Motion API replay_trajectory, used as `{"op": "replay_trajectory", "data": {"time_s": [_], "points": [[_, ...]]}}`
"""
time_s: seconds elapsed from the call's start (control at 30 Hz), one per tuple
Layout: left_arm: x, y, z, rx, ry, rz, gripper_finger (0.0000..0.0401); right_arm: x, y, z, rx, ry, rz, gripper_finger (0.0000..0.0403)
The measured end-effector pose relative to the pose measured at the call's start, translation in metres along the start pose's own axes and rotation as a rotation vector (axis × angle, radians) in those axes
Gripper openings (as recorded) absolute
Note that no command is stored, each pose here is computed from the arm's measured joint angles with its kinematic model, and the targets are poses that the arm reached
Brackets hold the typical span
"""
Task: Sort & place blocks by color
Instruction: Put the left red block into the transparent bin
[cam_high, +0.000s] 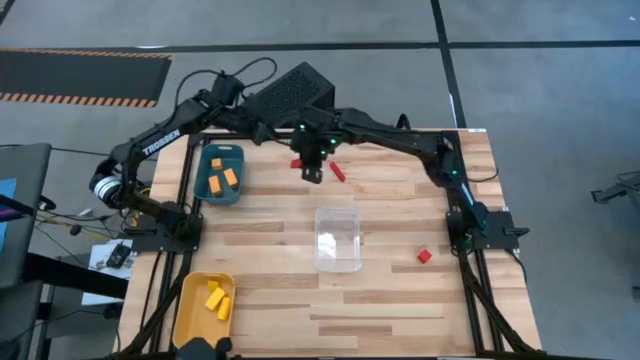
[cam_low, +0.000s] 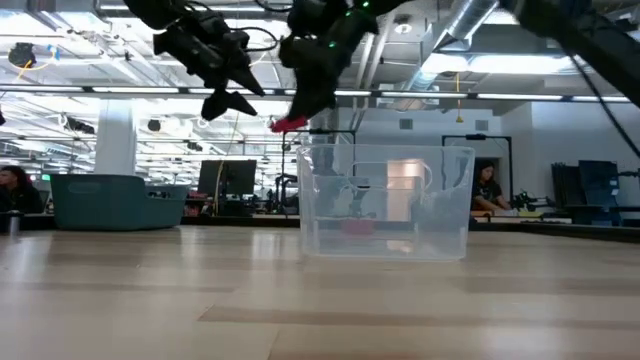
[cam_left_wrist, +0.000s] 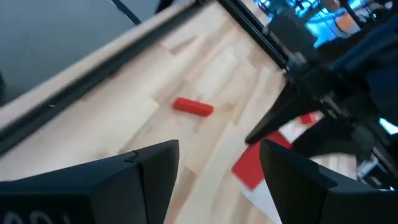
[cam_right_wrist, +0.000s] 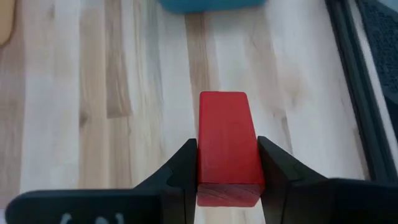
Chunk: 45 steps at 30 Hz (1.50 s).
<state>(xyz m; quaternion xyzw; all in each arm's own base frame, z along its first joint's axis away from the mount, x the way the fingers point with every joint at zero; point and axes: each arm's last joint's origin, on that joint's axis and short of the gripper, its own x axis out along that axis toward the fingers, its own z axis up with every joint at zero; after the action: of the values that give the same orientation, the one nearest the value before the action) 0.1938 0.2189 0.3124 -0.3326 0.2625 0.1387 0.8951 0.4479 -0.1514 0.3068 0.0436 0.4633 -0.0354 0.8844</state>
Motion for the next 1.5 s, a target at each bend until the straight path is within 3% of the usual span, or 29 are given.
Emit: {"op": "replay_trajectory", "data": {"time_s": [0.2, 0.33, 0.43, 0.6, 0.7, 0.83, 1.17, 1.33, 1.5], "points": [[0.003, -0.011, -0.001, -0.003, 0.001, 0.014, 0.0210, -0.010, 0.007, -0.042, 0.023, 0.046, -0.029, 0.0124], [0.012, -0.023, -0.004, -0.028, 0.018, 0.004, 0.0210, -0.030, 0.017, -0.079, 0.108, -0.098, -0.070, 0.0124], [0.031, -0.039, -0.004, -0.037, 0.024, -0.053, 0.0209, -0.053, 0.039, -0.098, 0.093, -0.212, -0.152, 0.0124], [0.066, -0.076, 0.000, -0.066, -0.008, -0.255, 0.0209, -0.075, 0.075, -0.121, 0.020, -0.255, -0.272, 0.0124], [0.083, -0.095, 0.000, -0.107, -0.020, -0.363, 0.0209, -0.083, 0.093, -0.128, -0.007, -0.268, -0.362, 0.0124], [0.099, -0.113, -0.009, -0.184, 0.039, -0.419, 0.0209, -0.093, 0.117, -0.129, -0.044, -0.306, -0.465, 0.0124], [0.108, -0.148, -0.024, -0.232, 0.035, -0.435, 0.0204, -0.107, 0.154, -0.125, -0.130, -0.438, -0.467, 0.0125], [0.109, -0.159, -0.026, -0.222, 0.021, -0.467, 0.0171, -0.106, 0.162, -0.122, -0.153, -0.475, -0.492, 0.0133], [0.109, -0.164, -0.028, -0.203, 0.022, -0.482, 0.0104, -0.107, 0.162, -0.121, -0.168, -0.478, -0.500, 0.0129]]}}
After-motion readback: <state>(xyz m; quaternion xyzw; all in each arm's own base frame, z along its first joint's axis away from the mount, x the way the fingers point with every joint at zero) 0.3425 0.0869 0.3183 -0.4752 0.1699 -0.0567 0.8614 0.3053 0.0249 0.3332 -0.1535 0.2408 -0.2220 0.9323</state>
